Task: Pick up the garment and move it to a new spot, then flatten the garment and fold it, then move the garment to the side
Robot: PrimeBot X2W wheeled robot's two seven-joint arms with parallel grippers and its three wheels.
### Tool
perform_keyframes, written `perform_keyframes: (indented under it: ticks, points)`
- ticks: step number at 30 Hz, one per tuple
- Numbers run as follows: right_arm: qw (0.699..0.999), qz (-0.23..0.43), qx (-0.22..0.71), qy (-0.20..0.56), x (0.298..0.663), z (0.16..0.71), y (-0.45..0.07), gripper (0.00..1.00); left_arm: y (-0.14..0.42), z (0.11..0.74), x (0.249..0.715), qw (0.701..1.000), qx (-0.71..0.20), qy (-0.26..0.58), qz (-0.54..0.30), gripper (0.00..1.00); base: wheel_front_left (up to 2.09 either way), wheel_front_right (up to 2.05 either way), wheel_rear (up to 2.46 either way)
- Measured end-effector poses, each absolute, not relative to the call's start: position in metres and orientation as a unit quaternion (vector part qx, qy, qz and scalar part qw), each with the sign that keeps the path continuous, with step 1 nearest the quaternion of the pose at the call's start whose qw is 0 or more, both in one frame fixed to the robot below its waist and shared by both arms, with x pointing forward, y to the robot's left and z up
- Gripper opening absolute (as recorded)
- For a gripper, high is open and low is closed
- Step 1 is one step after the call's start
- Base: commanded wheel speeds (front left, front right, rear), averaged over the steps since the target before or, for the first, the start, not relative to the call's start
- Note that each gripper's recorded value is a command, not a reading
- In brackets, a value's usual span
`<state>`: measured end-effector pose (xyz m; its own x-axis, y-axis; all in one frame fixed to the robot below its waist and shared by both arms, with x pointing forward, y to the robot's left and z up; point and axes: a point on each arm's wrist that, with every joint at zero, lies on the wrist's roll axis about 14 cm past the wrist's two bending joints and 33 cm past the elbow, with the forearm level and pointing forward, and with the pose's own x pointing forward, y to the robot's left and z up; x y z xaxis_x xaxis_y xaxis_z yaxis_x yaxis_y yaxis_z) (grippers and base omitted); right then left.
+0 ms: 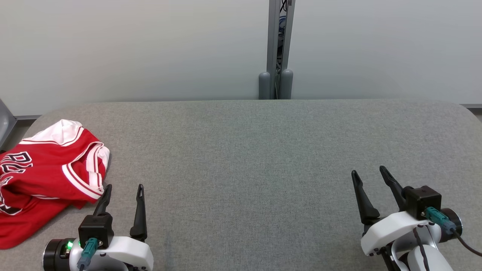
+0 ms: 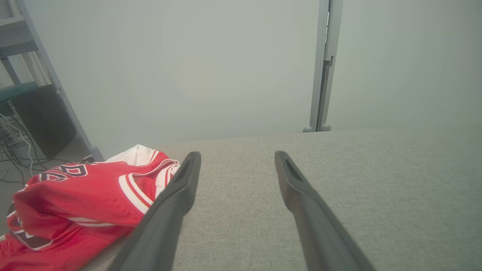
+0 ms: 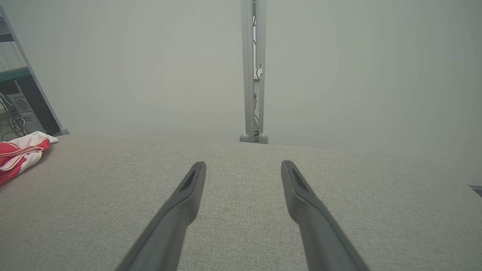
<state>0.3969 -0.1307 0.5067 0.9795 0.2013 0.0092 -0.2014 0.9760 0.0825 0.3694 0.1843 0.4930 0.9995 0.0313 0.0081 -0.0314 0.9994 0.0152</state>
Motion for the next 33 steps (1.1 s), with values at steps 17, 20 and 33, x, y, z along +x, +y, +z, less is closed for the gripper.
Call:
perform_keyframes:
  ticks: [17, 20, 33]
  points:
    - [0.994, 0.098, 0.041, -0.002, 0.395, 0.506, -0.133, 1.00, 0.185, 0.495, 0.367, 1.000, 0.002, -0.009, 0.017, 1.00, 0.00, 0.00, 0.00]
    - [0.994, 0.098, 0.043, -0.001, 0.395, 0.506, -0.133, 1.00, 0.187, 0.495, 0.367, 1.000, 0.002, -0.009, 0.019, 1.00, 0.00, 0.00, 0.00]
    - [0.992, 0.119, 0.049, 0.010, 0.398, 0.499, -0.117, 1.00, 0.203, 0.495, 0.359, 0.999, 0.003, -0.008, 0.041, 1.00, 0.00, 0.00, 0.00]
